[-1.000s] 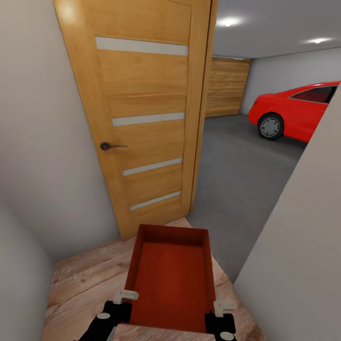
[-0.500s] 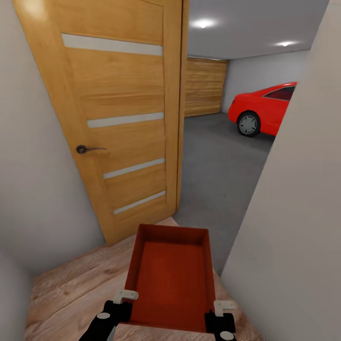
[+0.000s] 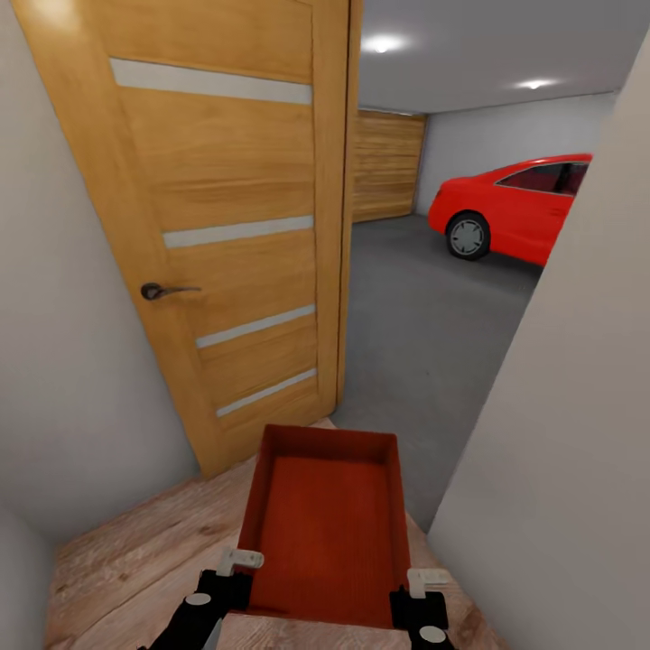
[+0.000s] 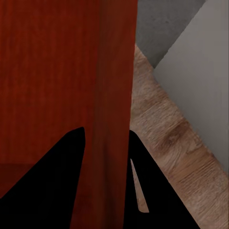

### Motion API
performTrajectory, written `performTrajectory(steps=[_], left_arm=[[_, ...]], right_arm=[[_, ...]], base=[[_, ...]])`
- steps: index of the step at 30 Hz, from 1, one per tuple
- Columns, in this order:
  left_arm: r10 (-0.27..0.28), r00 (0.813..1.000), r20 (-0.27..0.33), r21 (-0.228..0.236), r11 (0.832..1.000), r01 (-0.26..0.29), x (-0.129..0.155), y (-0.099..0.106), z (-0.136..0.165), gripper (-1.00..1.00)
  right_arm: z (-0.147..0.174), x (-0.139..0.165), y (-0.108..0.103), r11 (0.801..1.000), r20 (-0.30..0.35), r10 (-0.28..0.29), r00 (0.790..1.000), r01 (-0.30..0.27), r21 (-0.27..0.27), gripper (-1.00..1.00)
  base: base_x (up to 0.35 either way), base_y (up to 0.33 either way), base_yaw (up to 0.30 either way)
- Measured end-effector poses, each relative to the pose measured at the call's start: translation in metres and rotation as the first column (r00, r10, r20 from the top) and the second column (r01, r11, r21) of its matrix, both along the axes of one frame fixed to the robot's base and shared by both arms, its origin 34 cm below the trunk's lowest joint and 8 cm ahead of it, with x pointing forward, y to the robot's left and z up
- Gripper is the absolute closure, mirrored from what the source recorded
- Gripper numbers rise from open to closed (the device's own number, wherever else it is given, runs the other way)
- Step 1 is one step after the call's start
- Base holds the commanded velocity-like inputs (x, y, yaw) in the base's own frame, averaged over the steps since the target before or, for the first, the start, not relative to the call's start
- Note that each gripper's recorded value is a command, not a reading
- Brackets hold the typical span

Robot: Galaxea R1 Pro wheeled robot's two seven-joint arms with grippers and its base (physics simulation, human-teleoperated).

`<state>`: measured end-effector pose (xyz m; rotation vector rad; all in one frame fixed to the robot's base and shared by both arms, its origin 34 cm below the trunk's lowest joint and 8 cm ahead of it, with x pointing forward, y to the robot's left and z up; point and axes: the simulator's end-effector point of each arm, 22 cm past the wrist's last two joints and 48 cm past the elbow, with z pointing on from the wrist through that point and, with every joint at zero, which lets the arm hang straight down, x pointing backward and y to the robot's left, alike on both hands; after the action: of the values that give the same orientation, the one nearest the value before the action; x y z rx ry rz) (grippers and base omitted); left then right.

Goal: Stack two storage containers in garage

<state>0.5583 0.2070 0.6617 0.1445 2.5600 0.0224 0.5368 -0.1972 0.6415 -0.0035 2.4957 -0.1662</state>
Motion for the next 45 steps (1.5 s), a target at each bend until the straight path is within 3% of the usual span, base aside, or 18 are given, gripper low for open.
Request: performTrajectory(steps=[10,21,30,37,45], left_arm=[[-0.005,1.0,-0.007,-0.002,1.0,0.005,-0.003,-0.001,-0.003,1.0],[-0.018,1.0,-0.025,-0.003,1.0,0.018,-0.01,-0.002,-0.009,1.0],[-0.005,1.0,-0.006,-0.002,1.0,0.005,-0.003,0.0,-0.003,1.0],[-0.019,0.999,-0.029,-0.003,1.0,0.019,-0.012,-0.002,-0.01,1.0],[0.003,1.0,0.005,0.0,1.0,-0.003,0.002,0.0,0.002,1.0]], right_arm=[[-0.002,-0.005,-0.001,1.0,-0.007,-0.003,1.0,0.003,-0.002,1.0],[-0.007,-0.017,-0.001,1.0,-0.025,-0.013,1.0,0.013,-0.004,1.0],[-0.002,-0.004,0.0,1.0,-0.006,-0.003,1.0,0.003,-0.004,1.0],[-0.008,-0.019,-0.002,1.0,-0.028,-0.014,0.999,0.014,-0.003,1.0],[0.001,0.003,0.0,1.0,0.004,0.002,1.0,-0.002,0.001,1.0]], base=[[0.183,0.229,-0.02],[0.011,0.01,-0.266],[0.0,0.0,-0.286],[0.063,0.099,-0.202],[0.178,0.264,-0.013]])
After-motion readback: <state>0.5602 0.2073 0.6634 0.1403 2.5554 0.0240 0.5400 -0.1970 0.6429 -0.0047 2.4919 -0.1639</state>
